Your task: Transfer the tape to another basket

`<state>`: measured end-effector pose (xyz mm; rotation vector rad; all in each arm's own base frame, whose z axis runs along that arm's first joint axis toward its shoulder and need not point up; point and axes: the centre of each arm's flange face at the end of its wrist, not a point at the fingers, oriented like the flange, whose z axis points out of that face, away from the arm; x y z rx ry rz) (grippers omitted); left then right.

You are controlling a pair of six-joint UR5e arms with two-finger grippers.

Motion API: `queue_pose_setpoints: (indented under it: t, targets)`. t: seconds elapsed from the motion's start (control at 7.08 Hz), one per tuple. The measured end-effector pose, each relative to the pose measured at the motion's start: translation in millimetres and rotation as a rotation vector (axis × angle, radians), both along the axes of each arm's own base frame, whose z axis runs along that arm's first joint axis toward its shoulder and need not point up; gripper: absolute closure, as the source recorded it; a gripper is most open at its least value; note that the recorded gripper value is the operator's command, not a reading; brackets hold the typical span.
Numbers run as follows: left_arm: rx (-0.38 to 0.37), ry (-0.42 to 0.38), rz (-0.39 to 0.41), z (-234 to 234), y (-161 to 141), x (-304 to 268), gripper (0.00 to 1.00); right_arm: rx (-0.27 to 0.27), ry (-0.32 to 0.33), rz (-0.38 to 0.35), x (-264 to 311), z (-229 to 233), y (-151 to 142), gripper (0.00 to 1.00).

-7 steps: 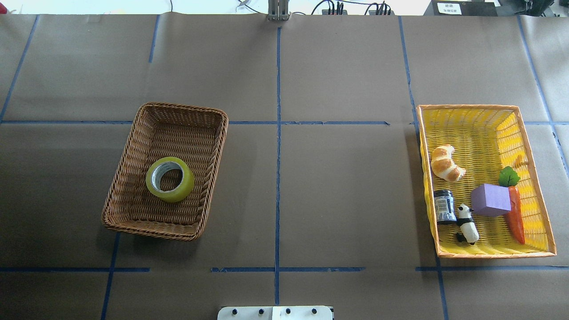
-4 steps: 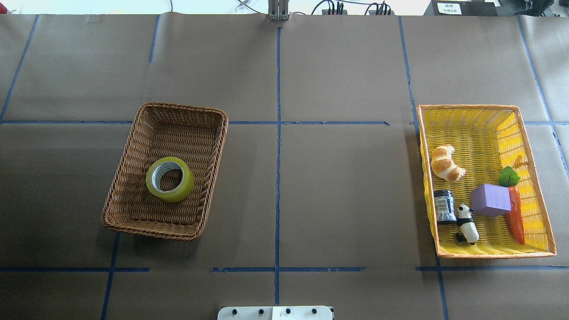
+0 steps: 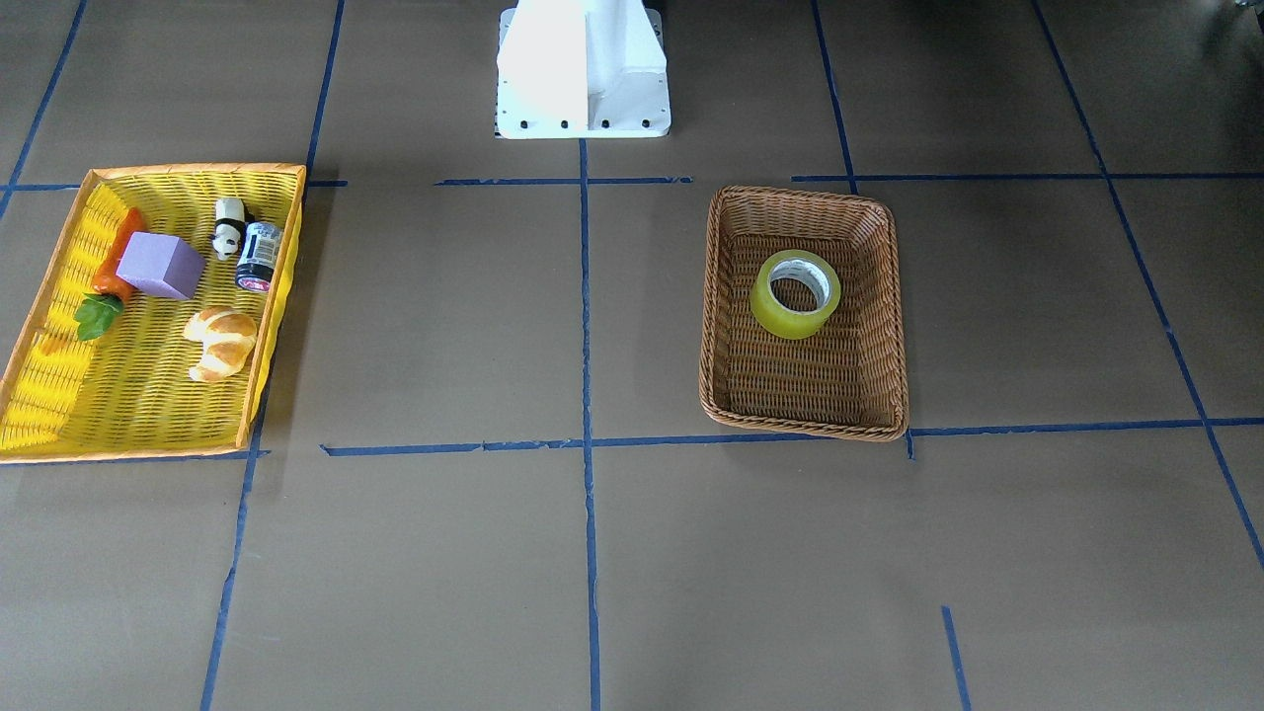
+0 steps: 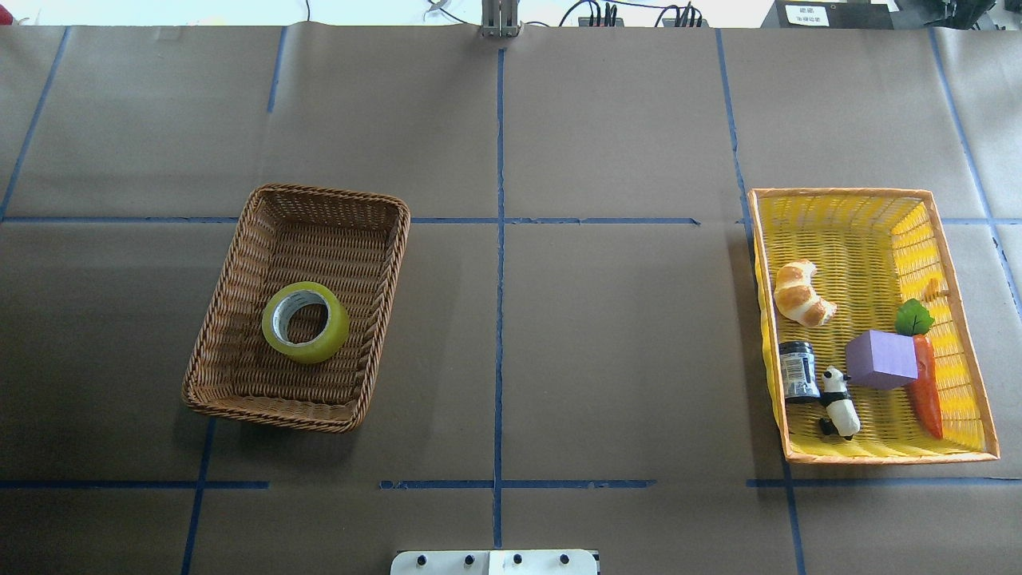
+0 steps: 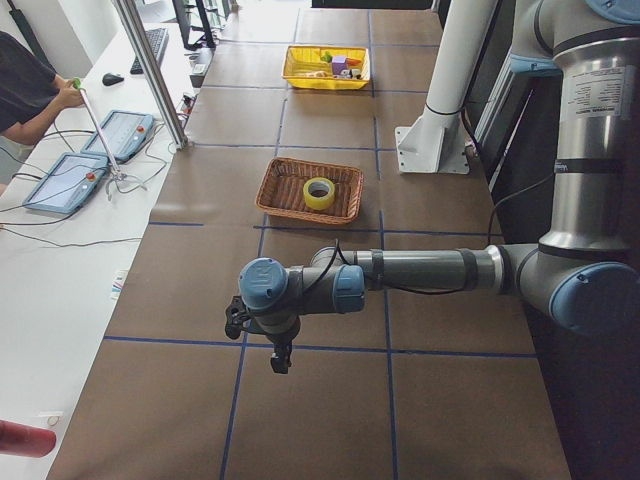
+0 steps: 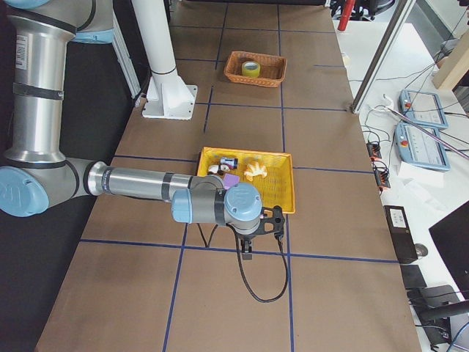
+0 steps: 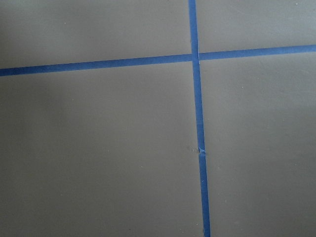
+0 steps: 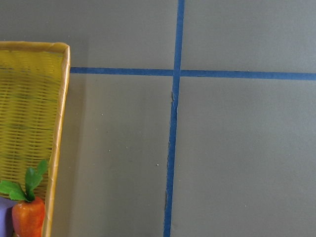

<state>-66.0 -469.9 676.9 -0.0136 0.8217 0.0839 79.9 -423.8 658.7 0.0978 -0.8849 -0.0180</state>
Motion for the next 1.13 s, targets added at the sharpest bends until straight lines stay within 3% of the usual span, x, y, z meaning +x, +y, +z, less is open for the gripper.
queue_pose_setpoints:
  t: [1.13]
  targets:
    - [0.007, 0.0, -0.002, -3.6, -3.0, -0.7, 0.0, 0.0, 0.004, 0.0, 0.4, -0.2, -2.5, 0.0]
